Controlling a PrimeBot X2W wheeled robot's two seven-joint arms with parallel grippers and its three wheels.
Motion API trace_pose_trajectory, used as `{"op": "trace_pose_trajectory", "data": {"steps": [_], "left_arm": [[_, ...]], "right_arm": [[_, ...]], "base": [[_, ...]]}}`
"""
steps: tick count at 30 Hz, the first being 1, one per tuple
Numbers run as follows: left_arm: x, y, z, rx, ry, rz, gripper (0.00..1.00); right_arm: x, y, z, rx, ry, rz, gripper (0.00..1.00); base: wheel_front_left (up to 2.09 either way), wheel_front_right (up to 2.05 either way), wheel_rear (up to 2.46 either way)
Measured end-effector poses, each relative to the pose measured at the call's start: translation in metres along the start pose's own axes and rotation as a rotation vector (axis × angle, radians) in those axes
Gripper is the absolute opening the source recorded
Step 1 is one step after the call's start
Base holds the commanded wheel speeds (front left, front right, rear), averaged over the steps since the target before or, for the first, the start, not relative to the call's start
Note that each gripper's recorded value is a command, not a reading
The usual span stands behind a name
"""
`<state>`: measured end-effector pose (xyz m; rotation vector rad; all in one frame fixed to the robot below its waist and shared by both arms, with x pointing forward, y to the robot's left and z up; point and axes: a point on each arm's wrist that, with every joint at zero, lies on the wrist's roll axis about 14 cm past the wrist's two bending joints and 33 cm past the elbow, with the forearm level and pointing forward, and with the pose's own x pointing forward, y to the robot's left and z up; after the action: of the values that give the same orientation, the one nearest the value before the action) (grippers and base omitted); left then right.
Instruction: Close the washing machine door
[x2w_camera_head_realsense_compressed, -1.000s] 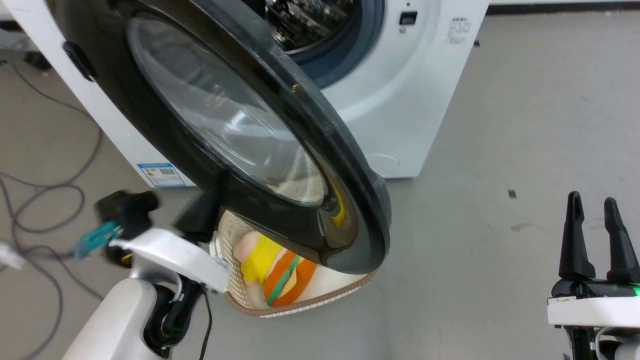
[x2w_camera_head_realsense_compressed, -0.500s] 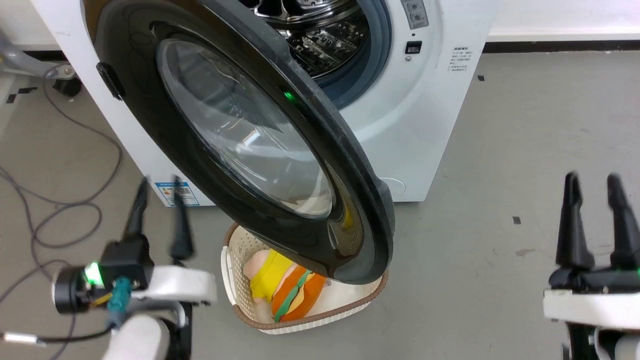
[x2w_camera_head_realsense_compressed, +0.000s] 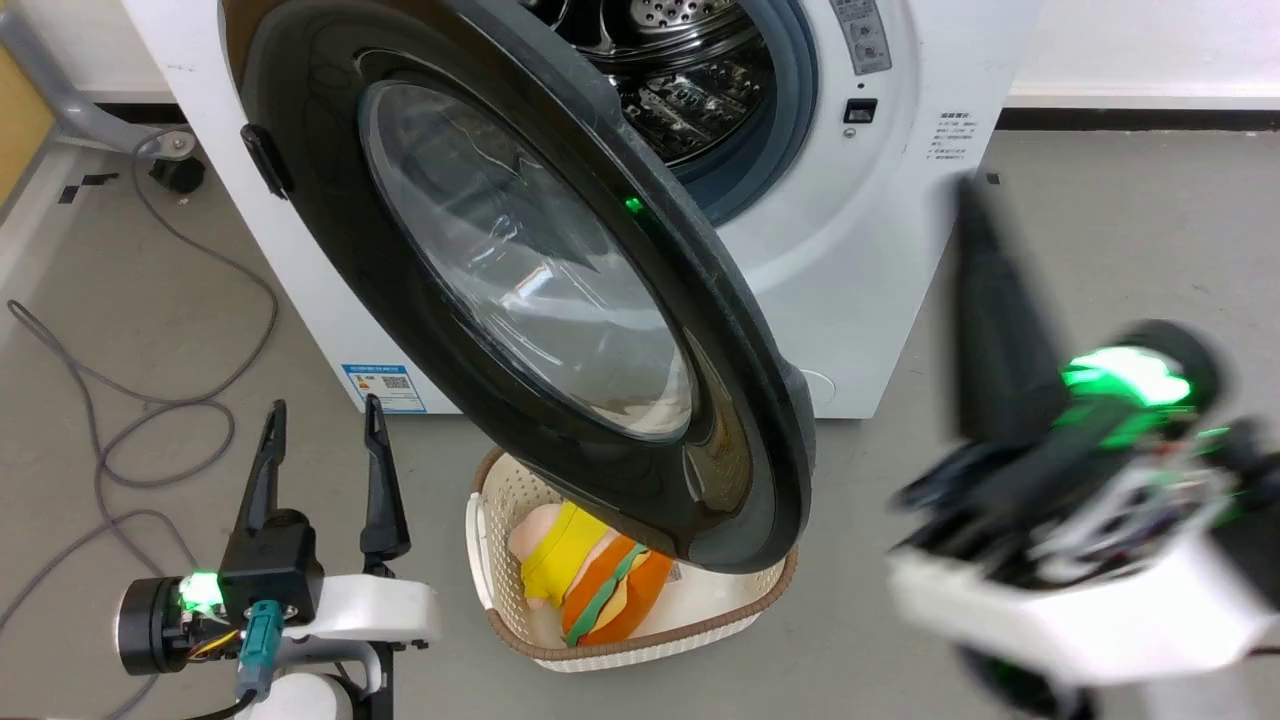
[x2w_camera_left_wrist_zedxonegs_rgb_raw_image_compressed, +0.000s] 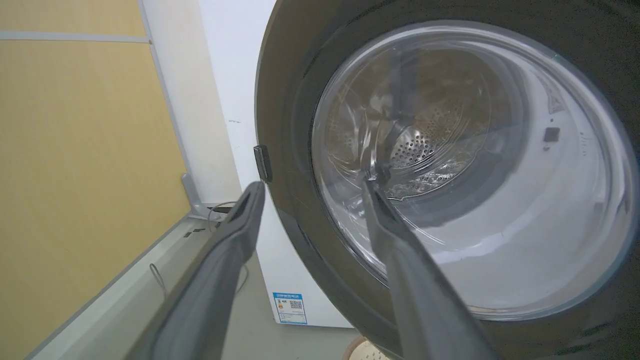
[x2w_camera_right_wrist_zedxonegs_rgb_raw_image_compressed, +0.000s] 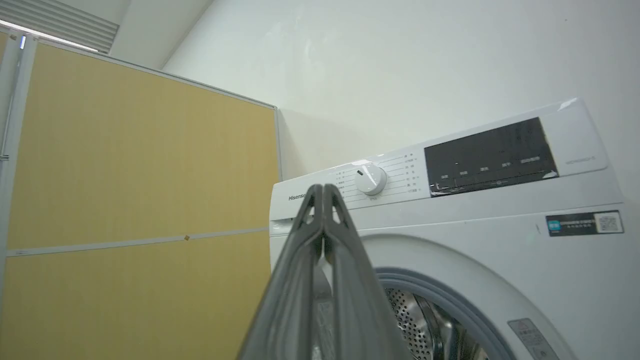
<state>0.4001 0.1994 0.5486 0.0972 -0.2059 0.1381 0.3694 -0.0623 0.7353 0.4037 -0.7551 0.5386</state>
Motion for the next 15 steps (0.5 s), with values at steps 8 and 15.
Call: {"op": "trace_pose_trajectory", "data": {"steps": [8,15], "left_arm": [[0.001,0.006,-0.003,-0.001,0.005,0.018,1.00],[0.003,0.008,-0.004,-0.007,0.007,0.027,1.00]], "right_arm": [[-0.022,0.067,-0.056,0.066,0.198,0.239,0.00],[-0.073,0.062,-0.121,-0.031,0.459,0.293,0.00]], "base": [[0.00,0.00,0.00],[0.00,0.00,0.00]]}}
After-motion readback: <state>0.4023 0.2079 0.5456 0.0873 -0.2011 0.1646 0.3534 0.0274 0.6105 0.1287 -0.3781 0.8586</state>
